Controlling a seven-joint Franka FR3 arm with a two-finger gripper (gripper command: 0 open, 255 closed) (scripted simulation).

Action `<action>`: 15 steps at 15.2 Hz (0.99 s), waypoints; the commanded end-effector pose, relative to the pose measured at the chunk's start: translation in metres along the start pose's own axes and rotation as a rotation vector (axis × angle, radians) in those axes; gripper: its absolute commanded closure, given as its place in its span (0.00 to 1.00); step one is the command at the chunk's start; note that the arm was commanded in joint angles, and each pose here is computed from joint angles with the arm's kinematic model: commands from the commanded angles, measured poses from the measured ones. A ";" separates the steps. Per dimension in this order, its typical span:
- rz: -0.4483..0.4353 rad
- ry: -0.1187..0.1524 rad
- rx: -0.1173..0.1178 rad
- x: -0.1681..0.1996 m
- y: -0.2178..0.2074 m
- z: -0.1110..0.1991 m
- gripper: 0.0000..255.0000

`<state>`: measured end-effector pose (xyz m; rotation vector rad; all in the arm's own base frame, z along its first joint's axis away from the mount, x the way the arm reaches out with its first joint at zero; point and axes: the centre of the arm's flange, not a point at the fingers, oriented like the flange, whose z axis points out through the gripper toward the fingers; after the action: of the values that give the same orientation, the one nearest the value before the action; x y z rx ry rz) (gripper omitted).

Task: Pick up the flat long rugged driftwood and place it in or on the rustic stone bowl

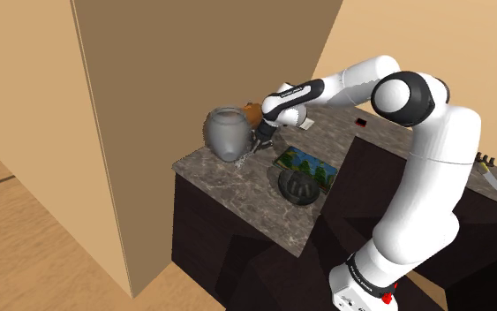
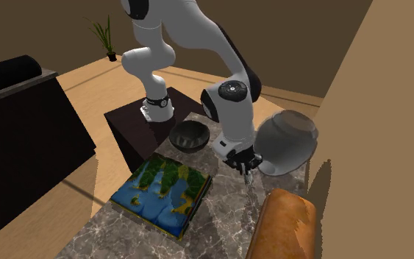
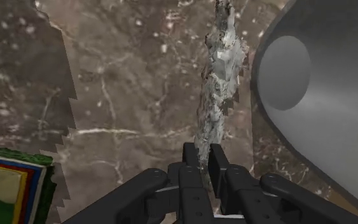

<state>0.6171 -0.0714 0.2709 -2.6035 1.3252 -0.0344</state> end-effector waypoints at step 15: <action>-0.015 -0.023 -0.012 -0.015 -0.021 -0.076 1.00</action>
<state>0.6149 -0.0615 0.3438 -2.6168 1.3015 0.0038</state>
